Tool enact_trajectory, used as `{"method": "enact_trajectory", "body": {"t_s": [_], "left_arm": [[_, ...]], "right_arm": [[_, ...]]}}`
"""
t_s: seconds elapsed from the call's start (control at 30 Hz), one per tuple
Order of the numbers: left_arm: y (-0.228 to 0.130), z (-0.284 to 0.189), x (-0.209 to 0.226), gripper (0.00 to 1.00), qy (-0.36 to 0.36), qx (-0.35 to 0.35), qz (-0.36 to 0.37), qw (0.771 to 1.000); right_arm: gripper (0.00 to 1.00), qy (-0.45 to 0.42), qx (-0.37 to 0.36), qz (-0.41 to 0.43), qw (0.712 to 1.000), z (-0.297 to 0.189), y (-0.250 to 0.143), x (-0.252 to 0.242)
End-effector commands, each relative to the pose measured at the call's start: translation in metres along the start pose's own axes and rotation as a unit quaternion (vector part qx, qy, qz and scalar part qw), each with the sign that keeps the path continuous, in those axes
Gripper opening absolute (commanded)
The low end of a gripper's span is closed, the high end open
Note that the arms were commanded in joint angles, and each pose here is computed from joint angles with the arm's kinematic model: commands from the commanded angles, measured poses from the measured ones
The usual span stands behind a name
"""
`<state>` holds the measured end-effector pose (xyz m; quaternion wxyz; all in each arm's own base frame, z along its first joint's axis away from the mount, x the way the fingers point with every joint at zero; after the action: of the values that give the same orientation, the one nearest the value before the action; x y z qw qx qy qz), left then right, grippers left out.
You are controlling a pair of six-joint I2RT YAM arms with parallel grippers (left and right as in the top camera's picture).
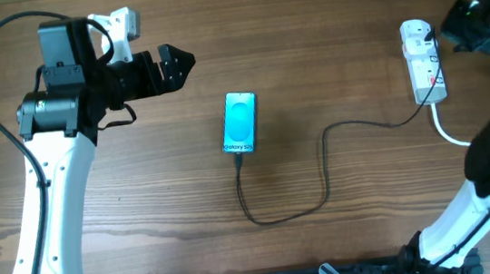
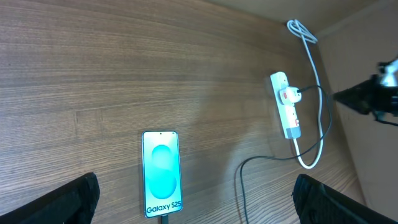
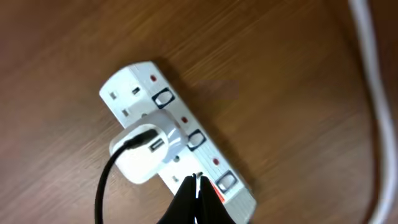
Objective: Plug charger to phone and switch on socket
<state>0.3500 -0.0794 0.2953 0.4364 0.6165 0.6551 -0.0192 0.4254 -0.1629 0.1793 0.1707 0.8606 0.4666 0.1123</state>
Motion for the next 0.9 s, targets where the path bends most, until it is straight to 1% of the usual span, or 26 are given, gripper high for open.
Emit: {"method": "enact_trajectory", "body": {"t_s": [0.0,0.1,0.27,0.43,0.5,0.6,0.67,0.8,0.87], "left_arm": [[0.002,-0.002,-0.002,1.00,-0.001,-0.003,0.006,1.000],[0.002,-0.002,-0.002,1.00,-0.001,-0.003,0.006,1.000],[0.002,-0.002,-0.002,1.00,-0.001,-0.003,0.006,1.000],[0.002,-0.002,-0.001,1.00,-0.001,-0.003,0.006,1.000],[0.002,-0.002,-0.002,1.00,-0.001,-0.003,0.006,1.000],[0.002,-0.002,-0.002,1.00,-0.001,-0.003,0.006,1.000],[0.002,-0.002,-0.002,1.00,-0.001,-0.003,0.006,1.000],[0.002,-0.002,-0.002,1.00,-0.001,-0.003,0.006,1.000],[0.002,-0.002,-0.002,1.00,-0.001,-0.003,0.006,1.000]], "right_arm": [[0.04,-0.020,0.005,0.030,0.999,-0.003,0.000,-0.022],[0.04,0.008,0.013,0.016,1.000,-0.002,-0.003,-0.015],[0.04,0.011,0.014,0.017,1.000,0.000,-0.004,-0.015],[0.04,0.072,0.001,-0.006,0.997,0.000,0.003,-0.003],[0.04,0.115,-0.001,-0.008,0.993,0.003,0.004,-0.005],[0.04,0.159,0.005,0.006,0.987,0.013,-0.001,-0.018],[0.04,0.169,0.010,0.028,0.985,0.024,-0.008,-0.034],[0.04,0.241,0.005,0.078,0.967,0.049,-0.022,-0.052],[0.04,0.254,0.006,0.096,0.962,0.064,-0.030,-0.058]]}}
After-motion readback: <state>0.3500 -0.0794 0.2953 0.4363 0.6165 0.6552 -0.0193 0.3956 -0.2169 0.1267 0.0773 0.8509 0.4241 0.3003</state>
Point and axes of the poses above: each gripper's point midway between its finger pads, its own z axis out along the fingers, its own x axis along the line the jaws close on, y = z × x, the point moved 5 cm from there along -z, back along the fingers, and after that the axes turned 6 degrees about -z, right-handed, at the moved point
